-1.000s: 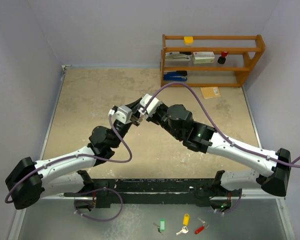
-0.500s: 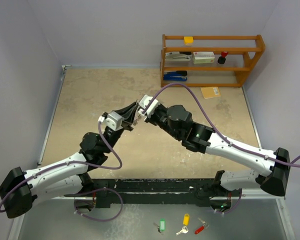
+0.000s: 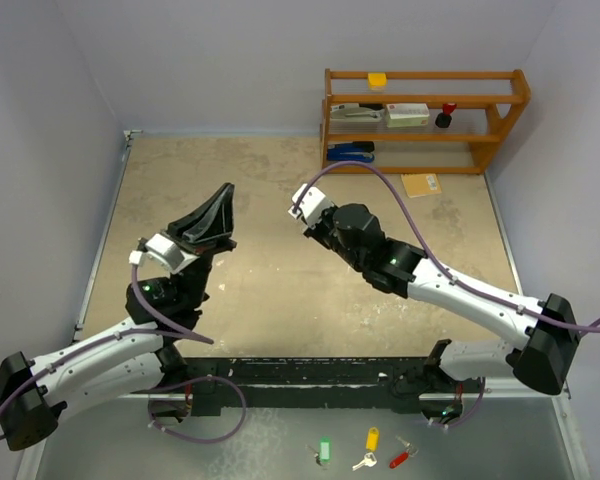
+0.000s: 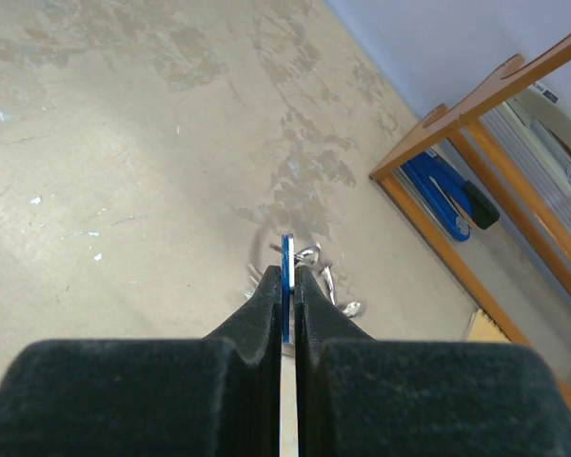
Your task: Remove the keys from the keyring
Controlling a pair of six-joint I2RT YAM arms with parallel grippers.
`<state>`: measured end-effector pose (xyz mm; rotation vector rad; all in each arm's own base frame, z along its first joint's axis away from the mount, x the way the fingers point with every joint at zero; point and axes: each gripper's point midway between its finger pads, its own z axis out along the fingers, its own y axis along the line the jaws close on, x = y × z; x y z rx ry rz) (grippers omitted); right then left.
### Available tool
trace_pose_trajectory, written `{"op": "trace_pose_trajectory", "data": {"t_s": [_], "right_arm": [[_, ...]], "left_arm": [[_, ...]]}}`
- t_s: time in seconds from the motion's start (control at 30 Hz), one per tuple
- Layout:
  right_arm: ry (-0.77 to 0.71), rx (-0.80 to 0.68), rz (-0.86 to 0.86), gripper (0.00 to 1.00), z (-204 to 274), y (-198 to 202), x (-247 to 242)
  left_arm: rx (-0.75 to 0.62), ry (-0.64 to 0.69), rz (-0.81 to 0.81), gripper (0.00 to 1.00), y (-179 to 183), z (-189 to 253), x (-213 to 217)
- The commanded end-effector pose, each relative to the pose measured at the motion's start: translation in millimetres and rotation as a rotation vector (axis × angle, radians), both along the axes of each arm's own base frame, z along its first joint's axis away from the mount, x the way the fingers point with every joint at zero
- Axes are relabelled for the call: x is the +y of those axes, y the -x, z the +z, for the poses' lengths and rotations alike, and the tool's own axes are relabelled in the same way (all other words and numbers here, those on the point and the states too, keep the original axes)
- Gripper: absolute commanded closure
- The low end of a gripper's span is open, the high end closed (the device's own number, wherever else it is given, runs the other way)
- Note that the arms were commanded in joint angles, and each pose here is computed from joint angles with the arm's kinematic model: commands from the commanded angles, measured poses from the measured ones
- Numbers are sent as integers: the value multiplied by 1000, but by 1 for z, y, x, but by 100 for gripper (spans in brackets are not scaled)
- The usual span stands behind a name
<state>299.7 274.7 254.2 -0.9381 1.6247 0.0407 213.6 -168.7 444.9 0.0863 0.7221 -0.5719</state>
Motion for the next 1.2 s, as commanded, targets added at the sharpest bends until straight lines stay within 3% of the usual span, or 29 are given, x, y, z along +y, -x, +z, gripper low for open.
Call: {"op": "trace_pose_trajectory", "data": {"t_s": [0.0,0.23,0.43,0.6,0.7,0.77,1.17], "right_arm": [[-107,-85,-25,100,43,0,-5],[-92,-128,-44,100,63,-4,-10],[-106,-148,-2,100,82,1,-6],[-92,-151,24,100,92,3,-1],[-93,-160,31,100,96,5,1],[-92,-162,32,100,96,4,3],[-110,-161,36,100,96,5,7]], "left_arm": [[72,-66,16,100,-16,-2,-13],[212,-167,29,71,-36,-36,-28],[276,-301,14,69,-46,-68,-49],[254,-385,-71,62,-40,-77,-71],[232,-410,-131,44,-34,-80,-82],[219,-417,-162,38,-31,-83,-88],[218,-360,-198,39,-40,-99,-104]]}}
